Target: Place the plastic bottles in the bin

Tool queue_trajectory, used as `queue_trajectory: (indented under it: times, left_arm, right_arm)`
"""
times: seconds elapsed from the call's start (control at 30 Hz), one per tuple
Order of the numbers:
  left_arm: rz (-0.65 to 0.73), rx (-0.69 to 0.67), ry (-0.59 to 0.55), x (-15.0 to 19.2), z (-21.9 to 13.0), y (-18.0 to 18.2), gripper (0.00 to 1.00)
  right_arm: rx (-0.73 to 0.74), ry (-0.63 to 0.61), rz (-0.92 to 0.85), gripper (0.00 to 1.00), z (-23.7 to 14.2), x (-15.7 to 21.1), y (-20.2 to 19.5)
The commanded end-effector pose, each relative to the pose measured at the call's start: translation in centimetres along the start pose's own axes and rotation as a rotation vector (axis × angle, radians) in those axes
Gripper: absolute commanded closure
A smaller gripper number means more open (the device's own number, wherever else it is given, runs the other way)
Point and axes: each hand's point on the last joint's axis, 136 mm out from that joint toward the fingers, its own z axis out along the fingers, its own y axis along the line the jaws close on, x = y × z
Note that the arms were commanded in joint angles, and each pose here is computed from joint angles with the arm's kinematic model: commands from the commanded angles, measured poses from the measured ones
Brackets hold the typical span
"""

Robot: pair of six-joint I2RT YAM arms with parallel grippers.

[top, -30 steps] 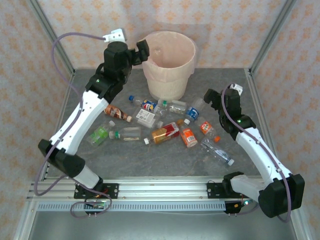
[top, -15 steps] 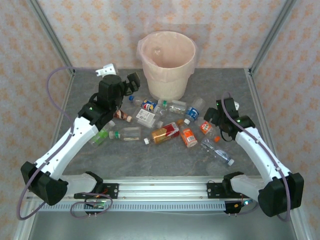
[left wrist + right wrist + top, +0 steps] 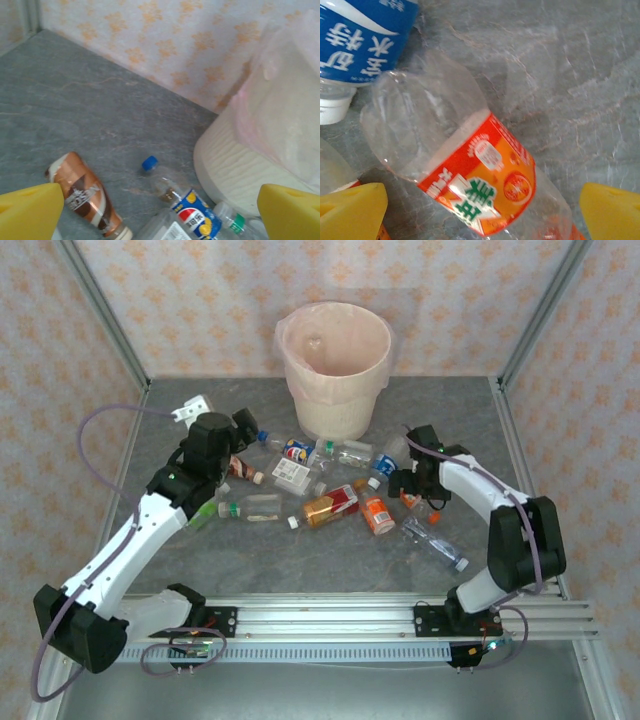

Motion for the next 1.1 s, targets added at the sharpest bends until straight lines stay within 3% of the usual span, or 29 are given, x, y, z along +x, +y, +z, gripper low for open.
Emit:
queue_trajectory:
  times: [0.0, 0.23, 0.5, 0.6, 0.87, 1.07]
  left_arm:
    - [-0.043, -0.09, -0.049, -0.6, -0.8, 2.7, 0.0]
    - [-0.065, -0.185, -0.094, -0.9, -2.6, 5.8, 0.0]
    - [-0.074, -0.287, -0.106, 0.3, -4.7, 9.8, 0.0]
    - [-0.087, -0.3, -0.116, 0.4, -5.0, 10.4, 0.0]
    - [-0.097, -0.308, -0.121, 0.4, -5.0, 10.6, 0.0]
    - [-0.092, -0.285, -0.122, 0.5, -4.4, 9.9, 0.0]
  right_arm:
    - [-0.057, 0.081, -0.234, 0.02, 0.0, 0.4, 1.0]
    - [-0.012, 0.224, -0.422, 0.08, 2.5, 1.2, 0.0]
    - [0.086, 0.177, -0.435, 0.15, 4.6, -0.3, -1.5]
    - [0.121, 0.151, -0.41, 0.29, 5.3, -1.0, -2.1]
    - [0.141, 0.068, -0.373, 0.54, 4.2, -2.3, -2.6]
    - [0.194, -0.079, -0.271, 0.65, 1.6, -4.3, -3.9]
